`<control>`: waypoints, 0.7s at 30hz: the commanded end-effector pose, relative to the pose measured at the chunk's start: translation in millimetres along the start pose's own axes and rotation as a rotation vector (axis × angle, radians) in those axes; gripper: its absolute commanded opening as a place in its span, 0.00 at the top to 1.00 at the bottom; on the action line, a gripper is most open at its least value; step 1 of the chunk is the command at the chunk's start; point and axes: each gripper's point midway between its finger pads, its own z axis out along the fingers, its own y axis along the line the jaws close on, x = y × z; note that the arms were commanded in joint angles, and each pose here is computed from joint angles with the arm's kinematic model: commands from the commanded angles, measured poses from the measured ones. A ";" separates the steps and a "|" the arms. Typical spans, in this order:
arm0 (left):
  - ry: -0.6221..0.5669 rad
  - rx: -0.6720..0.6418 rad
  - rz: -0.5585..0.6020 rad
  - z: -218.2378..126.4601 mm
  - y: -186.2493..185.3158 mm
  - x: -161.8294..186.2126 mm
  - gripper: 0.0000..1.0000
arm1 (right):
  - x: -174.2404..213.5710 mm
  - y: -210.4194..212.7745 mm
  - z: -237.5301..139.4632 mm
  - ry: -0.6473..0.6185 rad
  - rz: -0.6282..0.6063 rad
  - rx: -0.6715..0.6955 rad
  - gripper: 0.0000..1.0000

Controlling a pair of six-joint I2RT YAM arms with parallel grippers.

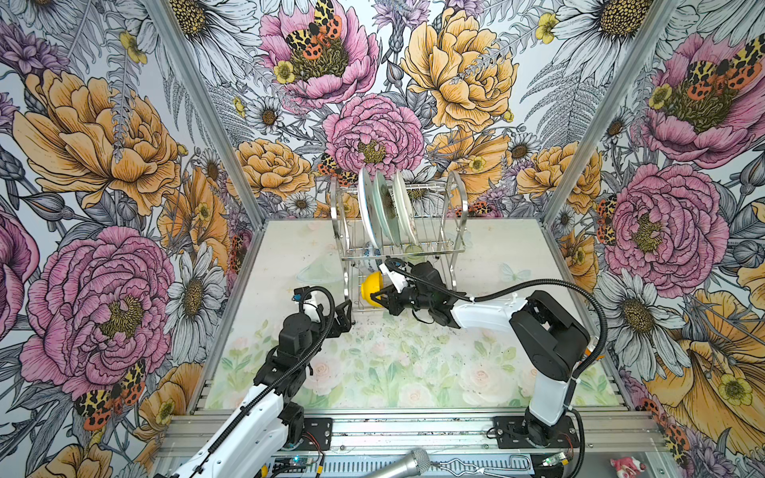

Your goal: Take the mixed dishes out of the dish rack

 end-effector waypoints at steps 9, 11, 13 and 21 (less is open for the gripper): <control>-0.038 0.038 -0.017 -1.5 -9.4 -14.3 0.01 | -21.1 16.5 5.8 -0.050 -0.044 -0.068 0.94; -0.037 0.039 -0.019 -1.4 -9.4 -13.8 0.01 | -21.2 17.5 6.4 -0.051 -0.045 -0.075 0.96; -0.039 0.041 -0.021 -1.5 -9.9 -14.9 0.01 | -21.0 18.4 7.4 -0.050 -0.047 -0.084 0.96; -0.037 0.034 -0.024 -0.7 -8.8 -14.2 0.01 | -26.8 25.5 9.0 -0.063 -0.053 -0.129 1.00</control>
